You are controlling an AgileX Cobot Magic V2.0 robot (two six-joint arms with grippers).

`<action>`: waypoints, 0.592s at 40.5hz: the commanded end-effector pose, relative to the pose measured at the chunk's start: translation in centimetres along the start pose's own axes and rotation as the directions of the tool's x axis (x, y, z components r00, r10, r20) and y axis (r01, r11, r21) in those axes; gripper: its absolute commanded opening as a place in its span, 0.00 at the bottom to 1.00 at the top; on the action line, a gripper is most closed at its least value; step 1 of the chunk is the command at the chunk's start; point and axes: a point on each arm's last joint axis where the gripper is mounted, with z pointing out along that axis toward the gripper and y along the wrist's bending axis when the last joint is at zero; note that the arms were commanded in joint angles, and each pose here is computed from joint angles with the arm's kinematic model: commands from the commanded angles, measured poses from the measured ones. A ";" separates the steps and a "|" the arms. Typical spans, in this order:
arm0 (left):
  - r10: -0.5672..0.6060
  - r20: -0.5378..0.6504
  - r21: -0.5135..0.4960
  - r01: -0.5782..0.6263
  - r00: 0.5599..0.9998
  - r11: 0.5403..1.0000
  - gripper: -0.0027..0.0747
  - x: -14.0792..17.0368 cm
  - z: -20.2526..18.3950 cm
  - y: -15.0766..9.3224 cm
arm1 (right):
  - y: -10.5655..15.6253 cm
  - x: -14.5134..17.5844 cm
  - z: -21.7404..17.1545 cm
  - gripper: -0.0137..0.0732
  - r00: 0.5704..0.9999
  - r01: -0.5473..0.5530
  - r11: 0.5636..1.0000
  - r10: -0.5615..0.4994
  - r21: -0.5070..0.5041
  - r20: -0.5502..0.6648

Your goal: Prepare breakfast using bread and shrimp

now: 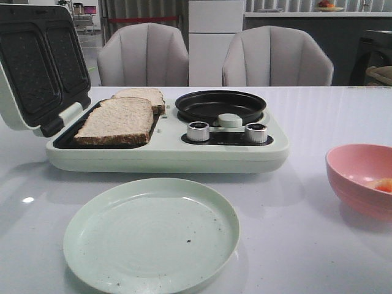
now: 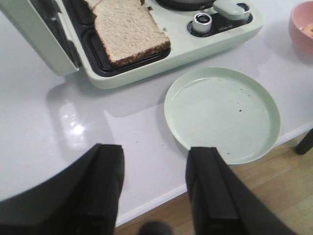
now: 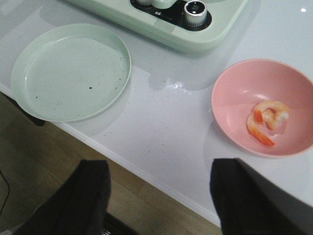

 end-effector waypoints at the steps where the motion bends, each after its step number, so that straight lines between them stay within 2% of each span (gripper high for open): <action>1: 0.023 0.051 -0.021 -0.022 0.998 1.000 0.50 -0.9 -0.5 0.2 | 0.1 -1.1 -0.5 0.78 0.997 -0.007 1.000 0.007 -0.006 0.073; 10: 0.034 -0.189 -0.179 -0.068 0.981 0.981 0.50 -0.7 0.2 1.2 | 0.1 -1.0 -0.5 0.78 0.998 -0.007 1.000 0.007 -0.006 0.060; 18: 0.044 -0.272 -0.190 -0.098 0.961 0.977 0.50 -2.1 2.1 0.5 | 0.1 -1.0 -0.5 0.78 0.998 -0.007 1.000 0.007 -0.006 0.060; 21: 0.049 -0.321 -0.196 -0.117 0.946 0.974 0.47 -2.7 3.2 0.1 | 0.1 -1.0 -0.5 0.78 0.998 -0.007 1.000 0.007 -0.006 0.060; 24: 0.045 -0.391 -0.216 -0.138 0.920 0.967 0.39 -3.0 4.4 -0.1 | 0.1 -1.0 -0.5 0.78 0.998 -0.007 1.000 0.007 -0.006 0.060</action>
